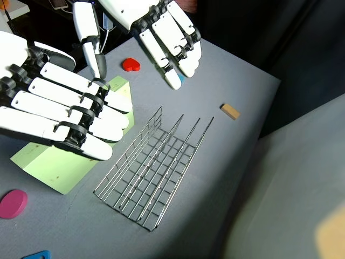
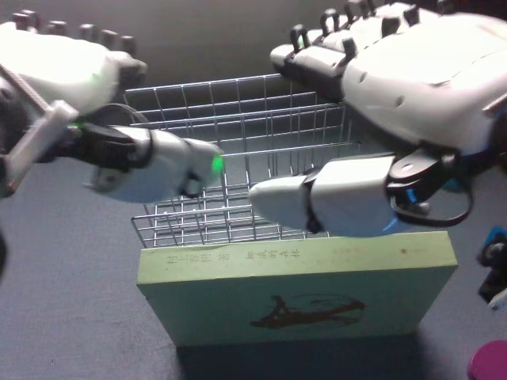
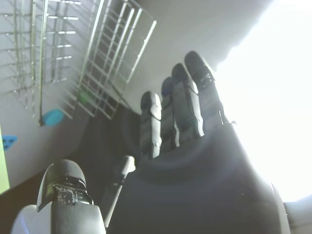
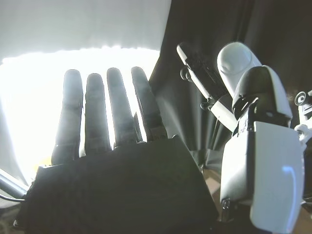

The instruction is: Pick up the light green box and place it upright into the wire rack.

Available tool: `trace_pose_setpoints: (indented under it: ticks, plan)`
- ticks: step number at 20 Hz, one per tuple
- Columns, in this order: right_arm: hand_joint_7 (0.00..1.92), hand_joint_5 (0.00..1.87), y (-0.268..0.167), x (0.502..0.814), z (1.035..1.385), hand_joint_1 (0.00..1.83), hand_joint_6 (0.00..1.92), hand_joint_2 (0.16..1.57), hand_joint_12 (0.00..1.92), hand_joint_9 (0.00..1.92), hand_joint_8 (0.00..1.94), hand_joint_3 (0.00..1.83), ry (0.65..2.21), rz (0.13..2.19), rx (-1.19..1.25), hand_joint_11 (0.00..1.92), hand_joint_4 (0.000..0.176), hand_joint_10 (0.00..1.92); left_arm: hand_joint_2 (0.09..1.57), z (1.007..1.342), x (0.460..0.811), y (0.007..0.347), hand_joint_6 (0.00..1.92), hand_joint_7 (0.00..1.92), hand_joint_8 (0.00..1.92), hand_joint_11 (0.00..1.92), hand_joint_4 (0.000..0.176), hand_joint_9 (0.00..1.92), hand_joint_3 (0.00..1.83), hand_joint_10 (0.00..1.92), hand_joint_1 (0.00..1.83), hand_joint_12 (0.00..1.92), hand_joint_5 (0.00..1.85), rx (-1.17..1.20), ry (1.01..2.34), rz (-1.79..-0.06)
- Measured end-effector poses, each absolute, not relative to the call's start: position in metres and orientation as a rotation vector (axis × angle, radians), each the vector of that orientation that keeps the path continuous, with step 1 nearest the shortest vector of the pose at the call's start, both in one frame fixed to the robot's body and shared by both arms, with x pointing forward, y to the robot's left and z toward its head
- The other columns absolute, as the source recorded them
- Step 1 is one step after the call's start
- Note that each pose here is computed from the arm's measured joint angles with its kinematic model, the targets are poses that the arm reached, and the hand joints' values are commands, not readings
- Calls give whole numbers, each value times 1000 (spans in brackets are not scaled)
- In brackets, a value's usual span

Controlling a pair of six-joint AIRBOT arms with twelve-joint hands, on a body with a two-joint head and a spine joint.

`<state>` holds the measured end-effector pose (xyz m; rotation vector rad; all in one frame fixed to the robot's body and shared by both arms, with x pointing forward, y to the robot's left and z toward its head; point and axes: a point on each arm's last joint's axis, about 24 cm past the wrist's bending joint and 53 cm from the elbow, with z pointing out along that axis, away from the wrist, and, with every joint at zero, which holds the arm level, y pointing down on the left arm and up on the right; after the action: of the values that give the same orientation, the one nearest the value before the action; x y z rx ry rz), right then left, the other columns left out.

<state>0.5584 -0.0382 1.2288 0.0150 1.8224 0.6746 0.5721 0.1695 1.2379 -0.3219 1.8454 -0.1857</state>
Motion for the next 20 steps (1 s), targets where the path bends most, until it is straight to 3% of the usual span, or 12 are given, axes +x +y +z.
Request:
trace_pose_setpoints:
  ticks: [2,5,8,10,13,20]
  plan:
    - [97,124,-25,556,1224,167,2,961,503,70,0,0,1840,673,-15,0,26,1,1048,1240,574,182,3,149,3,0,66,182,6,2,78,638,201,-316,1834,-165]
    - [93,116,-15,551,1195,255,0,931,497,69,0,0,1984,699,44,0,17,1,1049,1244,582,199,3,150,3,0,65,181,5,2,78,638,202,-289,1825,-145]
    - [83,93,-12,558,1206,334,0,912,420,50,0,0,1964,701,57,0,13,0,1050,1245,587,202,3,152,3,0,65,181,5,2,78,638,202,-248,1823,-139]
    - [67,81,-5,554,1199,493,0,866,373,37,0,0,2003,702,46,0,10,0,1053,1246,590,202,1,154,2,0,65,187,3,2,78,654,199,-209,1824,-132]
    - [66,84,10,541,1184,533,1,853,317,35,0,0,2083,741,55,0,8,0,1054,1248,596,211,0,145,0,0,66,174,2,0,78,633,183,-156,1820,-92]
    - [44,72,20,546,1162,540,0,852,260,13,0,0,2153,721,83,0,8,0,1057,1246,600,230,0,136,0,0,67,174,2,0,80,630,176,-69,1830,-4]
